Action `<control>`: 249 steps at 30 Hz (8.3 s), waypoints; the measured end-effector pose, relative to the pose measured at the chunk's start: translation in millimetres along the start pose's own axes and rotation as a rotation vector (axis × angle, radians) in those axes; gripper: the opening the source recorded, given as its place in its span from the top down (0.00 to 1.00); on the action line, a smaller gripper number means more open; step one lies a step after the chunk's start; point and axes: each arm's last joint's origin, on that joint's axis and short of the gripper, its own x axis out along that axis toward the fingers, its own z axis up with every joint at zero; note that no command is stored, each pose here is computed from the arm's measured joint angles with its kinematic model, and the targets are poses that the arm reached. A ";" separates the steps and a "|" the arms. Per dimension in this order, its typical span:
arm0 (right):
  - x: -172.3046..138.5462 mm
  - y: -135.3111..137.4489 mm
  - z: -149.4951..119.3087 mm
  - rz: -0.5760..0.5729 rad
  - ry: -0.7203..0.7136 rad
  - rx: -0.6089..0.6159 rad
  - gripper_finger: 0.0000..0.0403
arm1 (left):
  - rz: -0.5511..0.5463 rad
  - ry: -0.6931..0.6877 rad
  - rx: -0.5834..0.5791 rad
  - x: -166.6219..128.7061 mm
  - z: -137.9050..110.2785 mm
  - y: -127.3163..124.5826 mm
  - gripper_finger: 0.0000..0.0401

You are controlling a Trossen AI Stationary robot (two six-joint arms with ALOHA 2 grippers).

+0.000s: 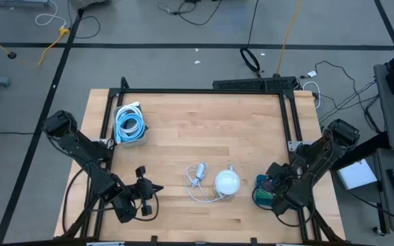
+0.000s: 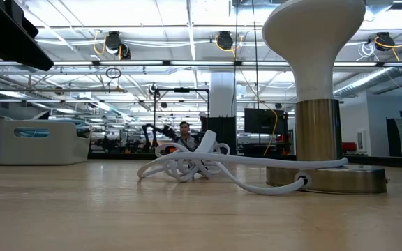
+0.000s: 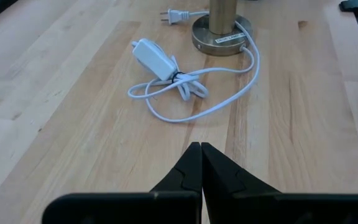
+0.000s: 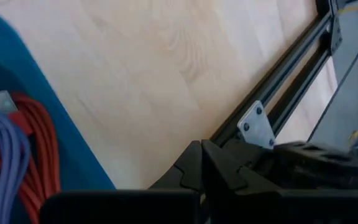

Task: Pick & Place USB Port
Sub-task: Move the blue bin to the bottom right of the table, then adjust the gray bin, then return to Home Position

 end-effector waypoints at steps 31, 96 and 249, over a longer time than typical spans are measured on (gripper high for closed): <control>36.3 23.5 -3.2 0.220 0.114 -0.160 1.00 | -0.003 -0.002 0.002 -0.4 -0.1 -0.5 1.00; -41.7 28.3 -2.9 0.621 -0.196 -0.034 1.00 | 0.016 0.011 0.006 0.0 -1.4 1.9 1.00; 61.4 -45.5 14.2 1.024 -1.383 -0.382 1.00 | 0.021 -0.375 -0.426 -56.5 -60.9 193.6 1.00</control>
